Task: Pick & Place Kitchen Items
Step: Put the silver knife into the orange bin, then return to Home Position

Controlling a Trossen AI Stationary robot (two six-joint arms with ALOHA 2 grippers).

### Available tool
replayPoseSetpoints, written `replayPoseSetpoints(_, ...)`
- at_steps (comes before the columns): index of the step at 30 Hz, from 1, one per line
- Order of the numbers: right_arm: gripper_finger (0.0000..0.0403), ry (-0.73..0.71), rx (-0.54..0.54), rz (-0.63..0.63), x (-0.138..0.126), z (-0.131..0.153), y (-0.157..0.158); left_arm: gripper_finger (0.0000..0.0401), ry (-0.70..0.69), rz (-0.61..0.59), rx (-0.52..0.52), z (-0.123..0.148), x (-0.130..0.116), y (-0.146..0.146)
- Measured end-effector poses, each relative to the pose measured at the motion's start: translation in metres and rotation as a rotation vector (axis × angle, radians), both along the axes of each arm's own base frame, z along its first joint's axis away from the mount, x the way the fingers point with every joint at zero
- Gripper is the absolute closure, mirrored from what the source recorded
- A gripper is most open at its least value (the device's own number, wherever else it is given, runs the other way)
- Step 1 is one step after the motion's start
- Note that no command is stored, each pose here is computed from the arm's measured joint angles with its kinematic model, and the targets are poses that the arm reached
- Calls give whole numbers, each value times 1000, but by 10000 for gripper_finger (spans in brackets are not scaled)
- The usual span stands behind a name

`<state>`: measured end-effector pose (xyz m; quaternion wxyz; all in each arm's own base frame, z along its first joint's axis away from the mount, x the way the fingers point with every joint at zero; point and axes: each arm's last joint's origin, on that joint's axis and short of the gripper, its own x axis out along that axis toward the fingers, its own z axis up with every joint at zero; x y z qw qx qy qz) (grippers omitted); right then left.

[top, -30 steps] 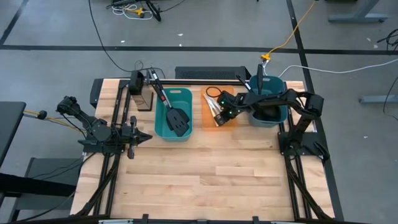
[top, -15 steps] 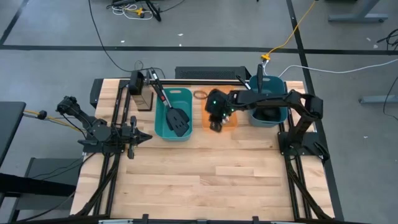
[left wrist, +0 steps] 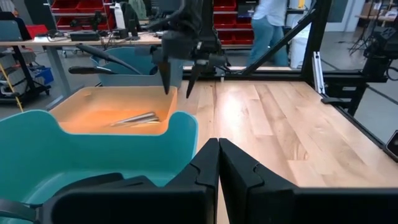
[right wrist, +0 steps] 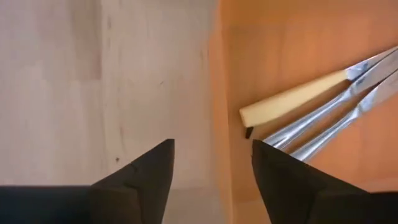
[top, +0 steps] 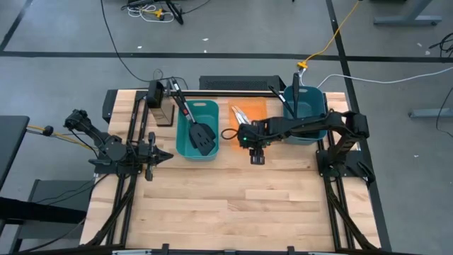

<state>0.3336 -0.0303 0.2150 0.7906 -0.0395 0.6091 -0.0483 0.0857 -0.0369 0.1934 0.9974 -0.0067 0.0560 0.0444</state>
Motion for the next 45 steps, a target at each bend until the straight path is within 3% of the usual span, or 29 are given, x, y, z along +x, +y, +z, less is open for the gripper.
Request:
replayPoseSetpoints(4, 180, -15, 11, -35, -4, -16, -9, 386, -2, 1, -18, 0, 0, 0)
replayPoseSetpoints(8, 202, -5, 1, -73, -10, -27, -17, 386, -2, 1, -18, 0, 0, 0)
replayPoseSetpoints(14, 264, -7, -41, -89, -13, -36, -20, 386, -1, 1, -13, 0, 0, 0)
replayPoseSetpoints(21, 348, -80, 4, -55, -6, -34, -20, 386, -1, 1, -12, 0, 0, 0)
replayPoseSetpoints(26, 383, -82, 4, -45, -6, -34, -20, 386, -1, 1, -11, 0, 0, 0)
replayPoseSetpoints(30, 381, -83, 4, -48, -6, -34, -20, 386, -1, 1, -13, 0, 0, 0)
replayPoseSetpoints(36, 329, -129, 26, -43, 0, -20, -20, 386, 0, -2, 10, 0, 0, 0)
replayPoseSetpoints(41, 287, -231, 29, -32, 1, 12, -20, 394, -1, -5, 40, 0, 0, 0)
replayPoseSetpoints(45, 283, -470, 69, 70, -6, 56, -15, 395, -56, 2, 74, 7, 1, 0)
